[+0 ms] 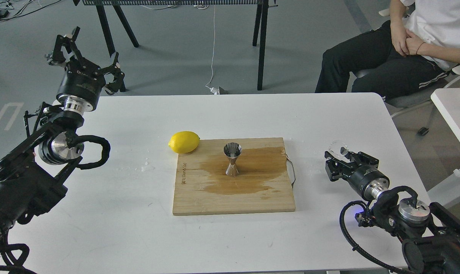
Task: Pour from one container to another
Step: 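Lower the glass cup onto the table and open the right gripper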
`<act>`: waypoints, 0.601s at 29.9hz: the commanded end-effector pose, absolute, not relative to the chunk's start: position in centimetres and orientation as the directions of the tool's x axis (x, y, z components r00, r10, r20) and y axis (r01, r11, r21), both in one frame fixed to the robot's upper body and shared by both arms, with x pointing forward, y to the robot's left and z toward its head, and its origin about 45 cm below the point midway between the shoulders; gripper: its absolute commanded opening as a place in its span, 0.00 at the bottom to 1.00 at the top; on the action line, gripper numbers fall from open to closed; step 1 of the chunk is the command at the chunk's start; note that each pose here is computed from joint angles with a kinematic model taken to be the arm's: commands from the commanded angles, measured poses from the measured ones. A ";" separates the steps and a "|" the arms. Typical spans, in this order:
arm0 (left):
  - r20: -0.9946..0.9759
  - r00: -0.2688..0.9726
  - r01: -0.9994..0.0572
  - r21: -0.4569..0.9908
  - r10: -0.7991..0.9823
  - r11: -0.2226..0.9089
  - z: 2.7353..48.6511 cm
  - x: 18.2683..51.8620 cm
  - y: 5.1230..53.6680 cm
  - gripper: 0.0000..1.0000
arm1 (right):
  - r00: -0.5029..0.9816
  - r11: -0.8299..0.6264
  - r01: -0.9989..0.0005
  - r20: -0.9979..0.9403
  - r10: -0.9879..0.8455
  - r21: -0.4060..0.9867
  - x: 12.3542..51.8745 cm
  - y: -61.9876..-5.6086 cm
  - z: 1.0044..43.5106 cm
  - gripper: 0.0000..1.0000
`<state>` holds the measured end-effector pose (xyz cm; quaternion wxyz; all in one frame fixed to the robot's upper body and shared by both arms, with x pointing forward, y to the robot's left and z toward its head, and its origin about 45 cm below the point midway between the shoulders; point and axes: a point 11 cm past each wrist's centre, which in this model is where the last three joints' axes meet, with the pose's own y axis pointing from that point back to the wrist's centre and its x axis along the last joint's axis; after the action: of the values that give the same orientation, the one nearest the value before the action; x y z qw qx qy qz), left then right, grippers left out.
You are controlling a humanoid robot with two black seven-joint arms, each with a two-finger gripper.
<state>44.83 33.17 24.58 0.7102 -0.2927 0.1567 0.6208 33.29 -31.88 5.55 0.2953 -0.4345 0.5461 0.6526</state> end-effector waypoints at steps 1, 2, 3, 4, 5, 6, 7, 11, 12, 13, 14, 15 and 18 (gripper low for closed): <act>-0.588 0.181 -0.973 -0.221 0.788 0.059 24.5 44.8 33.0 1.00 | -0.474 -0.219 -0.850 -0.877 -0.081 0.479 32.8 -31.7 4.4 0.33; -0.588 0.181 -0.973 -0.221 0.788 0.059 24.5 44.8 33.0 1.00 | -0.479 -0.218 -0.847 -0.874 -0.079 0.484 32.8 -31.6 4.2 0.33; -0.588 0.181 -0.973 -0.221 0.788 0.059 24.5 44.8 33.0 1.00 | -0.483 -0.220 -0.845 -0.872 -0.078 0.488 32.7 -31.5 4.1 0.33; -0.587 0.182 -0.974 -0.220 0.789 0.060 24.5 44.8 33.0 1.00 | -0.484 -0.219 -0.844 -0.871 -0.076 0.489 32.7 -31.4 4.0 0.33; -0.587 0.182 -0.974 -0.220 0.789 0.060 24.5 44.8 33.0 1.00 | -0.483 -0.220 -0.845 -0.872 -0.077 0.487 32.8 -31.4 4.1 0.34; -0.587 0.182 -0.974 -0.219 0.789 0.061 24.5 44.8 33.0 1.00 | -0.483 -0.217 -0.846 -0.872 -0.076 0.488 32.8 -31.5 4.1 0.37; -0.587 0.182 -0.974 -0.219 0.789 0.061 24.5 44.8 33.0 1.00 | -0.484 -0.216 -0.845 -0.872 -0.077 0.489 32.8 -31.6 4.0 0.38; -0.587 0.182 -0.974 -0.220 0.789 0.060 24.5 44.8 33.0 1.00 | -0.487 -0.218 -0.843 -0.870 -0.080 0.492 32.8 -31.5 4.0 0.40; -0.587 0.182 -0.974 -0.220 0.789 0.060 24.5 44.8 33.0 1.00 | -0.486 -0.219 -0.843 -0.870 -0.079 0.491 32.8 -31.4 4.0 0.41; -0.587 0.182 -0.974 -0.220 0.789 0.060 24.5 44.8 33.0 1.00 | -0.485 -0.221 -0.843 -0.871 -0.080 0.490 32.8 -31.4 4.0 0.41; -0.587 0.182 -0.974 -0.220 0.789 0.060 24.5 44.8 33.0 1.00 | -0.484 -0.223 -0.844 -0.872 -0.081 0.489 32.8 -31.3 4.0 0.42; -0.587 0.182 -0.974 -0.220 0.789 0.060 24.5 44.8 33.0 1.00 | -0.483 -0.224 -0.843 -0.872 -0.085 0.489 32.8 -31.3 4.0 0.44; -0.588 0.181 -0.973 -0.221 0.788 0.059 24.5 44.8 33.0 1.00 | -0.482 -0.227 -0.843 -0.872 -0.086 0.488 32.8 -31.1 4.1 0.46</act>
<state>44.83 33.01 24.51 0.7107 -0.2927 0.1580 0.6199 32.81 -31.26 4.06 0.2877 -0.4192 0.5525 0.6605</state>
